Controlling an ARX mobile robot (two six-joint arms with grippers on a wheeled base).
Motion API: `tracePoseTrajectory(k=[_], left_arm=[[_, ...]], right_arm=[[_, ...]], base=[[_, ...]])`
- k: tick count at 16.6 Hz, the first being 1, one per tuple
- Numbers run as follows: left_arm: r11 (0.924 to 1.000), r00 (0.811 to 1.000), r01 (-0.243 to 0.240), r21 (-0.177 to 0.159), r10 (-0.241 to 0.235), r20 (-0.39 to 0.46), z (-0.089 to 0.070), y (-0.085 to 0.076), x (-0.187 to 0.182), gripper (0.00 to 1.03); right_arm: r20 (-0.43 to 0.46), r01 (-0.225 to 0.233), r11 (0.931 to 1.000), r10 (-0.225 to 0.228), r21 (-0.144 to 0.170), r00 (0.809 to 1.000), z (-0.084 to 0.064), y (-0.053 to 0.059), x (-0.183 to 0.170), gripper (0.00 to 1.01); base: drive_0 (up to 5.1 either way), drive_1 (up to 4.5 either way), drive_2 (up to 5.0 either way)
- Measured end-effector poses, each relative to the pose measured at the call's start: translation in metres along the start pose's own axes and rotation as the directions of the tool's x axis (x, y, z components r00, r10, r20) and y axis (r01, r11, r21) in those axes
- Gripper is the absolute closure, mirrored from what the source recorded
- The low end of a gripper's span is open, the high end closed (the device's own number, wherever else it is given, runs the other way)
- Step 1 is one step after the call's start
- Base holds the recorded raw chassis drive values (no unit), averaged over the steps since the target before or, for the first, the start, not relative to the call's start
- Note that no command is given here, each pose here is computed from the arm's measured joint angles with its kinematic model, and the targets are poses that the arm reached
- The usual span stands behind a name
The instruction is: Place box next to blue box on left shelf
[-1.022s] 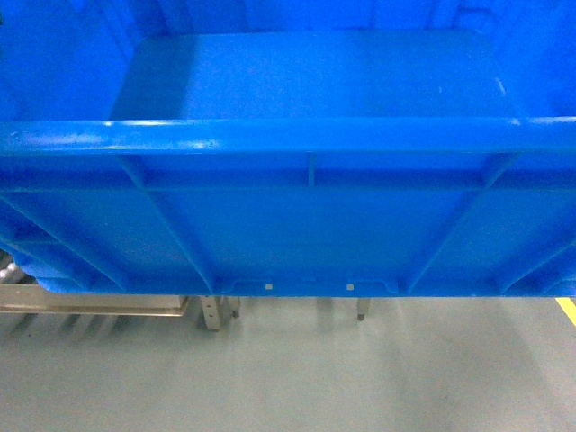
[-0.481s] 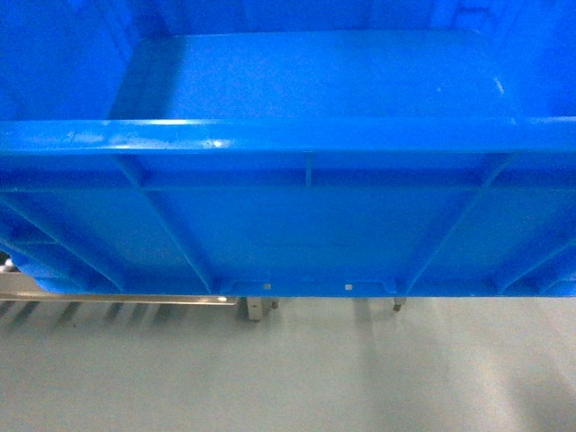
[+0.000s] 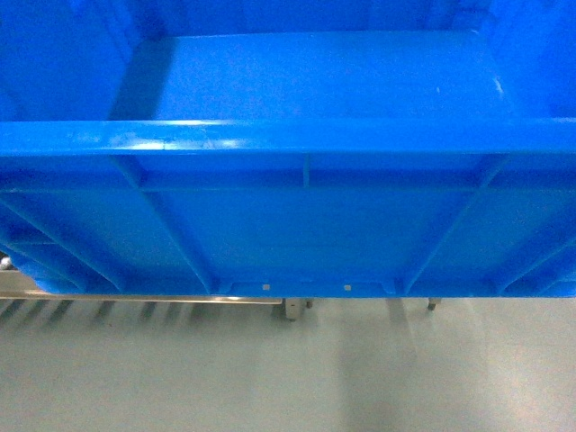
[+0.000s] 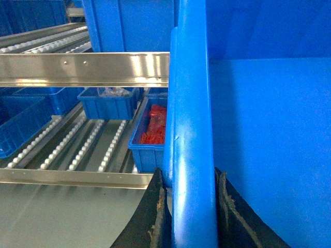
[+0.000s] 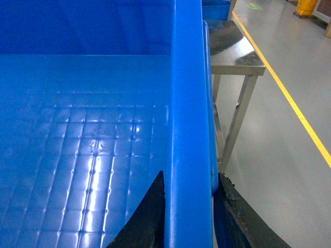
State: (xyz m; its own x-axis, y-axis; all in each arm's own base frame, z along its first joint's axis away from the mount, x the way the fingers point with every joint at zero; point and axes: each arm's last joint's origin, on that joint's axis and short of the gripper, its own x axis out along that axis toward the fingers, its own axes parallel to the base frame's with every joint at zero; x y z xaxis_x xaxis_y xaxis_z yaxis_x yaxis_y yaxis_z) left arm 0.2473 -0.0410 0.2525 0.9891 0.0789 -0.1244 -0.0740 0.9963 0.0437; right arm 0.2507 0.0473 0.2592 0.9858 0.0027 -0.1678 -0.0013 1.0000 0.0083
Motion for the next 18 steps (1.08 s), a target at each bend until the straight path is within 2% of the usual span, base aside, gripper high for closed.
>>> tracePoseTrajectory(k=[18], left_arm=[[1.0, 1.0, 0.001, 0.0, -0.001, -0.001, -0.0002, -0.0001, 0.0, 0.87]], right_arm=[[0.0, 0.0, 1.0, 0.0, 0.0, 1.0, 0.0001, 0.0, -0.0001, 0.82]], base=[[-5.0, 2.46, 2.5]])
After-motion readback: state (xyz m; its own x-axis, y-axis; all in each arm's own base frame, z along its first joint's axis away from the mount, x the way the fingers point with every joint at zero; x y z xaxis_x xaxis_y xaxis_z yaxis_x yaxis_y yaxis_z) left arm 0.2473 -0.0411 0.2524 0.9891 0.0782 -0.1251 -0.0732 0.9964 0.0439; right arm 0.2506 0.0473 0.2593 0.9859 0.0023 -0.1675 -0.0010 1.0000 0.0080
